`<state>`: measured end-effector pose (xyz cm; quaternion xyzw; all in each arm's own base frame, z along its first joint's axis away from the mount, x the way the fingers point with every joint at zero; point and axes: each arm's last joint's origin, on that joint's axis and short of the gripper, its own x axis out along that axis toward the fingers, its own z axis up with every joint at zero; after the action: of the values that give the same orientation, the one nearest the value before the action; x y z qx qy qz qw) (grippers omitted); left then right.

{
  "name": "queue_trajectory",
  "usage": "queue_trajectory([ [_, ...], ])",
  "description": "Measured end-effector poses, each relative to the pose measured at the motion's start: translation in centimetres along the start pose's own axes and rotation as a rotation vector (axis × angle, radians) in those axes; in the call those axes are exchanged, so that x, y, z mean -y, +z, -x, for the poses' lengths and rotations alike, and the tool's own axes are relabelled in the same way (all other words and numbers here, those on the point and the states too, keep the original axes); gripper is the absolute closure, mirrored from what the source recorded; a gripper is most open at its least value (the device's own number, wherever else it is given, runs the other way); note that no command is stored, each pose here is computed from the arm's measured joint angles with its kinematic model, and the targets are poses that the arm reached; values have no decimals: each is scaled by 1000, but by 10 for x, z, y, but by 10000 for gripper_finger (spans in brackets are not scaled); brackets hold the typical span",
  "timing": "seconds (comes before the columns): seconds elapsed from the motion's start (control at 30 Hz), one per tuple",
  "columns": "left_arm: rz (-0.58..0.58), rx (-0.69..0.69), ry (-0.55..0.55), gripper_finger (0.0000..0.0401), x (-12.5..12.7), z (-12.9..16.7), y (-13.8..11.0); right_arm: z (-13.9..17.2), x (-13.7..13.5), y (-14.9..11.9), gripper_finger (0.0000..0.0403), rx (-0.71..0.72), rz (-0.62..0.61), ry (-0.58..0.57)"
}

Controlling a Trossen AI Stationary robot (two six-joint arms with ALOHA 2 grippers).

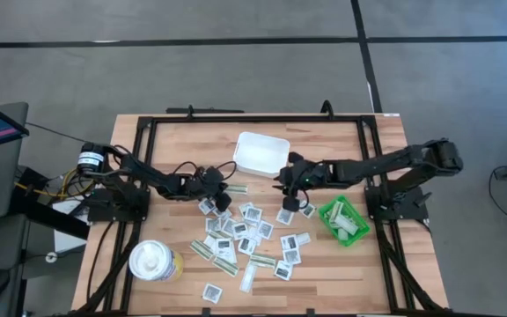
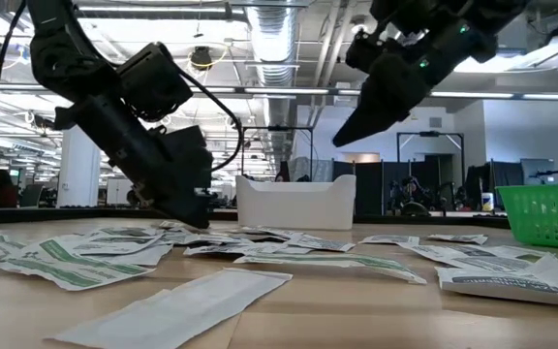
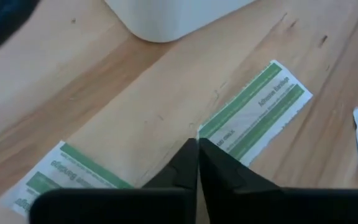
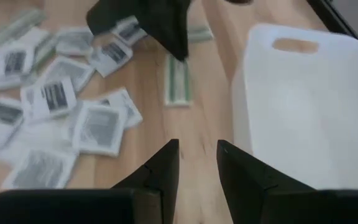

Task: Pick & Place First Aid Supplies
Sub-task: Put the bandage pack into the green bin

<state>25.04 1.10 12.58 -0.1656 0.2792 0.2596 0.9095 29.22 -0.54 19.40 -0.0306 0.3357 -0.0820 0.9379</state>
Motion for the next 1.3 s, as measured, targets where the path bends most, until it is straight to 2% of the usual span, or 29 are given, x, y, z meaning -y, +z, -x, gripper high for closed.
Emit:
queue_trajectory([
  [0.13, -39, 40, -28, 393, 3, 2, 4, -23, -6, -7, 301, 2, 32, 58],
  [0.3, -96, 116, -109, 397, 13, 11, 12, -49, -10, -14, 301, 14, 29, 68],
  [0.5, -237, 214, -185, 396, 29, 18, 15, -64, -14, -10, 301, 14, -22, 112],
  [0.73, -375, 308, -247, 396, 44, 28, 15, -66, -18, -6, 301, 24, -26, 221],
  [0.9, -417, 398, -225, 396, 53, 35, 17, -65, -22, -2, 301, 57, -61, 362],
  [1.3, -434, 479, -265, 396, 62, 44, 19, -65, -21, -1, 301, 59, -92, 359],
])
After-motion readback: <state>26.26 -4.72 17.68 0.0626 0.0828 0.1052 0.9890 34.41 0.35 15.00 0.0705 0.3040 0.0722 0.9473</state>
